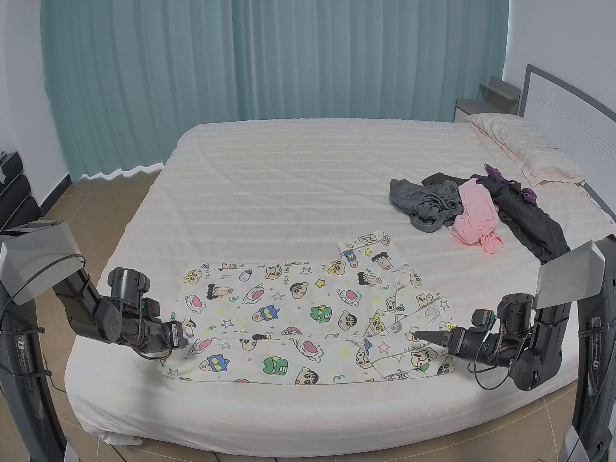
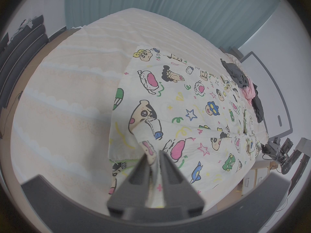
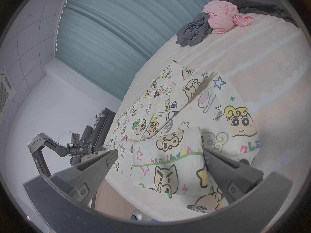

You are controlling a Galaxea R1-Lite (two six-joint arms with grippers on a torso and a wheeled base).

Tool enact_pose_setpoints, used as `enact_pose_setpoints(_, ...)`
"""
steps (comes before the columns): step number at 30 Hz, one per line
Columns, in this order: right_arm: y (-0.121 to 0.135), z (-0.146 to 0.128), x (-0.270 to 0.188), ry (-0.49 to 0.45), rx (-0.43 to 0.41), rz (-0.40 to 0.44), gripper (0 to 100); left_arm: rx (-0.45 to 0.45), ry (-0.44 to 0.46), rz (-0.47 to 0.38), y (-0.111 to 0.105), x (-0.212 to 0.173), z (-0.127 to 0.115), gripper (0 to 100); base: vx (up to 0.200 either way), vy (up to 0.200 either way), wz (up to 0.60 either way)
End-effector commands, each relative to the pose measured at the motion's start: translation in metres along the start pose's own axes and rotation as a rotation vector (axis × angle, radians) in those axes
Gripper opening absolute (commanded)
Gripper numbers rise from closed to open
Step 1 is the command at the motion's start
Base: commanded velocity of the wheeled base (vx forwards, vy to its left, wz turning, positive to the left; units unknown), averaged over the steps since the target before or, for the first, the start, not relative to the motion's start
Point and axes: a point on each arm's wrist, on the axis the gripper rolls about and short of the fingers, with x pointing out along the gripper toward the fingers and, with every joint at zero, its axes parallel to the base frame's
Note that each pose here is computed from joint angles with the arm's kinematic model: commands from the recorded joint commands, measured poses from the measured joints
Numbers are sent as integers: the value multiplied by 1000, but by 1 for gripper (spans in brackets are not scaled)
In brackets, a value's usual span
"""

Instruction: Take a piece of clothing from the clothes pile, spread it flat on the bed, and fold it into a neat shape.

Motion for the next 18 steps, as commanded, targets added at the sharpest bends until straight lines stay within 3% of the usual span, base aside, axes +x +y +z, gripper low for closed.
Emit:
enact_pose_setpoints(1, 0, -1, 0, 2, 0, 1, 100, 2, -13, 13, 0, 2, 4, 100, 0, 0, 0)
enact_pose_setpoints(5, 0, -1, 0, 3, 3, -1, 100, -8, -19, 45, 5, 8, 6, 100, 0, 0, 0)
enact_pose_setpoints(12, -4, -11, -5, 35, 44, -25, 100, -118, -42, 35, 22, 1, 14, 100, 0, 0, 0)
enact_pose_setpoints(16, -1, -8, -9, 3, 125, -10, 100, -239, -72, -107, 20, -16, 25, 100, 0, 0, 0)
enact_pose_setpoints(18, -1, -8, -9, 3, 125, -10, 100, -239, -72, -107, 20, -16, 25, 100, 0, 0, 0)
